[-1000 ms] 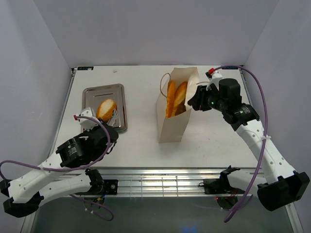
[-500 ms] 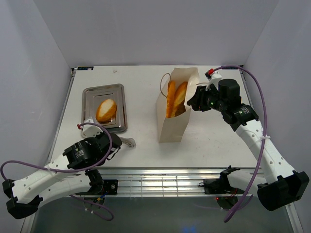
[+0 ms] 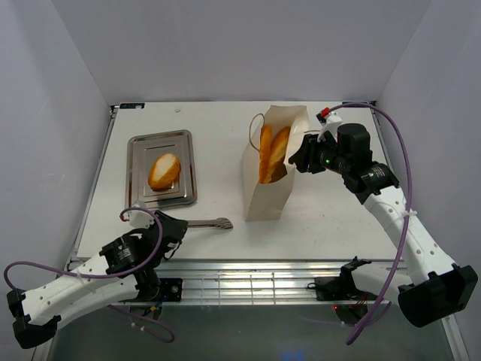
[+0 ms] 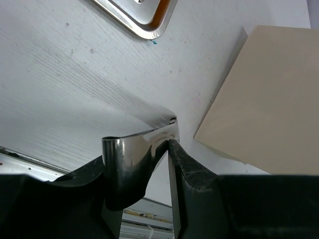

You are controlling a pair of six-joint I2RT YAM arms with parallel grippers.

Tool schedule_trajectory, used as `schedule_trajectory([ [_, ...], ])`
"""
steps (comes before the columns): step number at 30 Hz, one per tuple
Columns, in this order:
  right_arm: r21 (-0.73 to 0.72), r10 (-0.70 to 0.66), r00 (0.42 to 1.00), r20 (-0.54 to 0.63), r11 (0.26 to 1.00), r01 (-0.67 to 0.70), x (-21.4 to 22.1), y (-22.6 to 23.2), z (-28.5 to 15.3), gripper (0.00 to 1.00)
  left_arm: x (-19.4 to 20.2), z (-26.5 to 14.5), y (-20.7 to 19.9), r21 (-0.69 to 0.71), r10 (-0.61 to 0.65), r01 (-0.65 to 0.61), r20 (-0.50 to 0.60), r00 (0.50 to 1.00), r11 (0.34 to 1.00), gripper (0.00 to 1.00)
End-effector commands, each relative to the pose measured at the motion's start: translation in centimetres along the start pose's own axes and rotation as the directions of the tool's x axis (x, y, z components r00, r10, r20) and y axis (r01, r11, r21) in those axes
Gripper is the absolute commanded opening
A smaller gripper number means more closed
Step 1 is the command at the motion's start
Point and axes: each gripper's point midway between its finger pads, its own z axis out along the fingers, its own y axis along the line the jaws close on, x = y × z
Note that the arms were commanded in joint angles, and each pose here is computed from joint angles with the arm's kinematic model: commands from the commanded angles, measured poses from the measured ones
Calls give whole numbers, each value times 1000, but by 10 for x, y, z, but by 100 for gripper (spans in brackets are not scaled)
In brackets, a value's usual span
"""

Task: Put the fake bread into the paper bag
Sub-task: Place the clamp at the center of the board.

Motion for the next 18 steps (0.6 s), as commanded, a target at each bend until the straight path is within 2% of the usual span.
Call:
schedule_trajectory([
  [1, 4, -16, 1000, -17, 1000, 16, 8, -2, -3, 49, 19, 6, 14, -29, -50, 49, -64, 997, 998, 44],
  [8, 1, -13, 1000, -25, 1000, 13, 11, -2, -1, 49, 37, 21, 28, -90, -10, 2, -82, 997, 996, 45],
  [11, -1, -11, 1000, -22, 1000, 11, 11, -2, -2, 49, 44, 26, 34, -114, -5, -6, -93, 996, 993, 49],
  [18, 7, -14, 1000, -18, 1000, 14, 9, -2, -4, 49, 57, 34, 73, -221, -59, 35, -103, 993, 975, 55],
])
